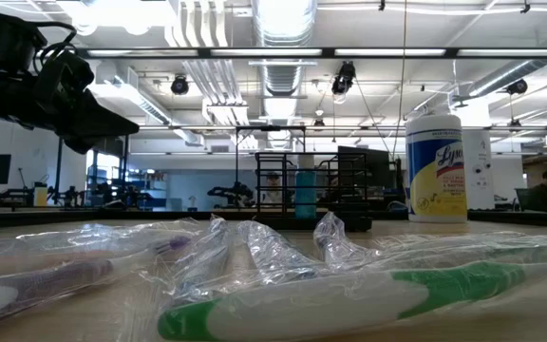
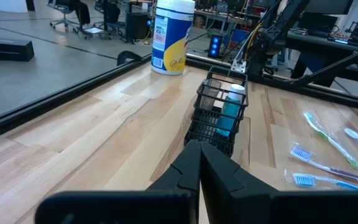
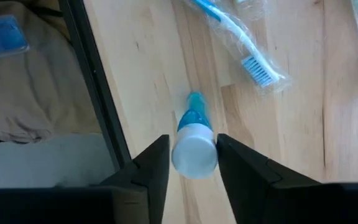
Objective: Pick & Place toothbrushing station
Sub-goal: Put the blue mouthwash into the black wire organizer
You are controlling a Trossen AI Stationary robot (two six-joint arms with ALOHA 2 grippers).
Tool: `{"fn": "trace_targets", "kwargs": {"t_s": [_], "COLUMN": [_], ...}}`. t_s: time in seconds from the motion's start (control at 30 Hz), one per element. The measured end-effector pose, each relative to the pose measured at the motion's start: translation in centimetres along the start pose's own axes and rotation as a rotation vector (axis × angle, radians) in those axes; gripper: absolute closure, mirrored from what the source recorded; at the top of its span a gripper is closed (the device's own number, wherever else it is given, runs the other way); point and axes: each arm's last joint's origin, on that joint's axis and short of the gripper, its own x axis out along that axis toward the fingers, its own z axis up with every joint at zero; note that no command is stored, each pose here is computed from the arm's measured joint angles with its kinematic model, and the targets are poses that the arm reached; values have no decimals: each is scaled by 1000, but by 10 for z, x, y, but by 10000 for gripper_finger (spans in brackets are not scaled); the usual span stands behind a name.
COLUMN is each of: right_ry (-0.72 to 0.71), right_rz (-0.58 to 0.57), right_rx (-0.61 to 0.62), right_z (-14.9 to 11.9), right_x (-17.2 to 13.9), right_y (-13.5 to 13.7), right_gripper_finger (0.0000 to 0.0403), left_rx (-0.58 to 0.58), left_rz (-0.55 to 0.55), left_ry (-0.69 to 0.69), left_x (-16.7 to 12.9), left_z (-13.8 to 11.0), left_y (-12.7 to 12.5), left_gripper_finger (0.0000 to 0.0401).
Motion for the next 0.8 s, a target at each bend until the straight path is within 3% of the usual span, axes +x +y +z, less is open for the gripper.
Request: {"fn": "trace_targets", "kwargs": {"t_s": [0.3,0.47,0.8], "right_ry": [-1,-59,-186], "right_rz": [-2,-51,-185], "right_rx": [-4,-97,-197], "right_z": [0,2,33], "right_x": [0,-2,-49], "right_y": [0,-2,-21], "right_gripper_finger": [315,318,318], "left_rx": [0,0,0], "left_rz": [0,0,0], "left_ry": [0,0,0], "left_x": [0,0,0], "left_z": [0,0,0], "left_y": [0,0,0], "left_gripper_finger": [394,394,394]}}
